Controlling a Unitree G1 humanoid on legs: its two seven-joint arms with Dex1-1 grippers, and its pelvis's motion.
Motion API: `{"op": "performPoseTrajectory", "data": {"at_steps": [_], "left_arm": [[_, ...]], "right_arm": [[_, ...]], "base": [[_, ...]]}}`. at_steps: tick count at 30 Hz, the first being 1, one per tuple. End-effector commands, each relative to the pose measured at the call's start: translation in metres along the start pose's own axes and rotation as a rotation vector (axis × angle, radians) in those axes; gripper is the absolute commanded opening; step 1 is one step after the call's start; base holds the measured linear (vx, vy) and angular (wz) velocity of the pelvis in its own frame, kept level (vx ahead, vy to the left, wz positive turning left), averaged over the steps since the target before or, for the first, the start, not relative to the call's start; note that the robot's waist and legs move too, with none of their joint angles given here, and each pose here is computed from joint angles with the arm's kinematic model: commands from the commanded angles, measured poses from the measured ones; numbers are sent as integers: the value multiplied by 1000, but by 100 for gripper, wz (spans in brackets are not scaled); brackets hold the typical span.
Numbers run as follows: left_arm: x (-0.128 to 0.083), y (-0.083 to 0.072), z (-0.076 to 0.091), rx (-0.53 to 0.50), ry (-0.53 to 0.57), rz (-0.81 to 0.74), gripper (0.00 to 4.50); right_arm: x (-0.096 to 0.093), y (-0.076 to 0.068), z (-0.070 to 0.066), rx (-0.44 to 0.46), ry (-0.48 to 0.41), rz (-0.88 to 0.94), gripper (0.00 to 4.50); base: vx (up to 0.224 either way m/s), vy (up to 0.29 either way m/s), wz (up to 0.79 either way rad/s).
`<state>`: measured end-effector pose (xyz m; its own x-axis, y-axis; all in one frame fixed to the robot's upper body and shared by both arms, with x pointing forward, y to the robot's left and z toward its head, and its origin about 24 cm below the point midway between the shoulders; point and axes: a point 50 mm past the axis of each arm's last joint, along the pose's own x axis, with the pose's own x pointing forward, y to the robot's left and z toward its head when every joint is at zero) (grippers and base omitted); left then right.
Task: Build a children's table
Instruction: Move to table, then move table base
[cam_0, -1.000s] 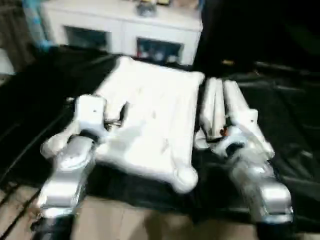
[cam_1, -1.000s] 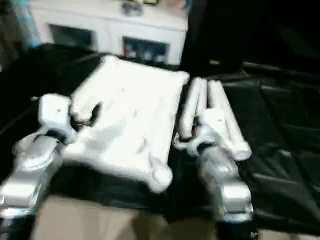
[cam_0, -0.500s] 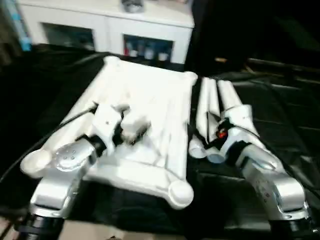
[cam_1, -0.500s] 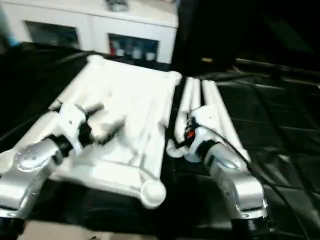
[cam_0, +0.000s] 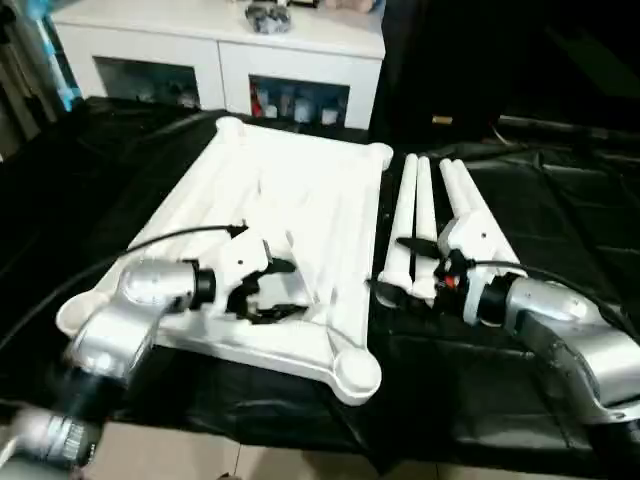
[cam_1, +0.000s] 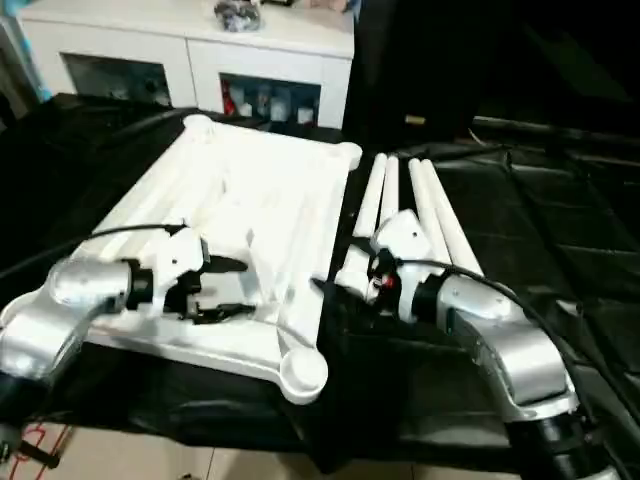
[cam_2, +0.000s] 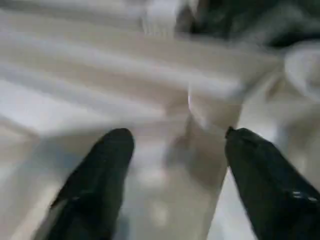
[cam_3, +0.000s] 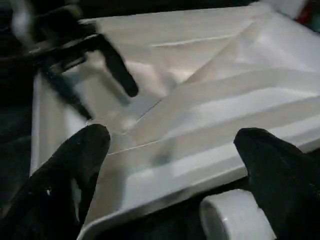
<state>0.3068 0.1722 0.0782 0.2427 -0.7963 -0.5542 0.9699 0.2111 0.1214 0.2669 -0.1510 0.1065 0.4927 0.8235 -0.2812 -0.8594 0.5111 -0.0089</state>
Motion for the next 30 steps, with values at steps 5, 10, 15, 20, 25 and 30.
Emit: {"op": "performPoseTrajectory", "data": {"at_steps": [5,10,15,20,25,30], "left_arm": [[-4,4,-5,4,65,-153,279],[-3,6,-9,10,101,-200,243],[1,13,-13,31,131,-171,198],[2,17,-17,67,169,-118,154],[1,18,-18,74,154,-102,107],[-4,21,-12,113,123,-64,74]], "right_arm": [[0,7,4,7,17,80,450],[-1,9,3,4,35,95,450],[-2,9,3,-2,49,102,450],[-1,8,2,-8,62,103,450],[-1,8,2,-7,66,103,450],[1,8,1,-9,65,102,450]], "base": [[0,0,0],[0,0,0],[0,0,0],[0,0,0],[0,0,0],[0,0,0]]}}
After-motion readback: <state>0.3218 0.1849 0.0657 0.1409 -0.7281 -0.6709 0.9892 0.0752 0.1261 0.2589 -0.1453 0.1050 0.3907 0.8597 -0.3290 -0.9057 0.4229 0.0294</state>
